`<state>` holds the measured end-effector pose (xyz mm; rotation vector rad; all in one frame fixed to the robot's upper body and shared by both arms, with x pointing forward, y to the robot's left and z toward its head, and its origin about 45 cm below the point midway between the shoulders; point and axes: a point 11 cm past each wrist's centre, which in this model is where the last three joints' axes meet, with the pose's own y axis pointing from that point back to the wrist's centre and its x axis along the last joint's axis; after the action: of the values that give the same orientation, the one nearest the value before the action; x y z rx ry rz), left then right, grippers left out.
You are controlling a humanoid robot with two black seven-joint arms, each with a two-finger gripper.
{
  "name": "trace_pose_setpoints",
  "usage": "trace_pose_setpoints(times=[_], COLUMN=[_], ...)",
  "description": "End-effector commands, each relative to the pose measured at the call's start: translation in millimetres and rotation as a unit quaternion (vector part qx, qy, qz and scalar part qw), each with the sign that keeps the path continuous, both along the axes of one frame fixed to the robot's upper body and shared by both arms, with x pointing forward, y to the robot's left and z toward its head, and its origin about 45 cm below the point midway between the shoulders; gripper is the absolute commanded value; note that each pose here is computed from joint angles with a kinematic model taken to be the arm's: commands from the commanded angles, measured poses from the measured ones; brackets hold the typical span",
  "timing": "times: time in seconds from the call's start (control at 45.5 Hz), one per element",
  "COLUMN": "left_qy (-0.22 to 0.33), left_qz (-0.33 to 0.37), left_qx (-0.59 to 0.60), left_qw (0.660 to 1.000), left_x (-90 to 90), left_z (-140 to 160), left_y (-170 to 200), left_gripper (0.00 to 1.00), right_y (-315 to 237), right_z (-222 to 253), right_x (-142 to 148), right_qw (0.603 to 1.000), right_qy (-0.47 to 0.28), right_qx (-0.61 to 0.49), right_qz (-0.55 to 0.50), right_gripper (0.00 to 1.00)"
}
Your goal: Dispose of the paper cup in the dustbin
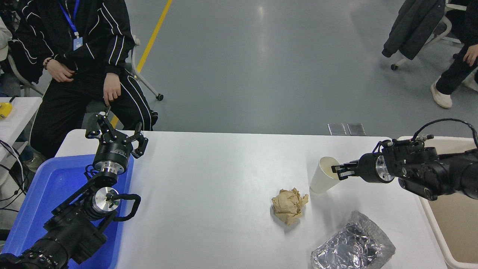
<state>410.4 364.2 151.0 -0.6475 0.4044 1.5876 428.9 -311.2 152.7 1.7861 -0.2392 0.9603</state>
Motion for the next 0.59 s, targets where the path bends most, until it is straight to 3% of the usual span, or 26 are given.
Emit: trace_pose_setpoints(times=[0.0, 0.374, 0.571], left_qy=[0.000, 0.000, 0.000], left_qz=[0.000, 0.000, 0.000], left_qx=[0.000, 0.000, 0.000], left_qw=[1.000, 1.000, 1.000], left_x=[0.2, 0.2, -0.3], left_z=[0, 0, 0], left_y=[0, 0, 0], left_gripper=[1.00, 1.00, 1.00], right_y=[2, -23, -84], right_z=[35, 91, 135], right_x=[19, 44, 62], right_qw=[0.998, 0.983, 0.955], right_qy=[-0.037, -0.098, -0.146], right_qx=[0.048, 0.130, 0.165], right_qz=[-0.014, -0.089, -0.199], right_gripper=[0.00, 0.00, 0.00])
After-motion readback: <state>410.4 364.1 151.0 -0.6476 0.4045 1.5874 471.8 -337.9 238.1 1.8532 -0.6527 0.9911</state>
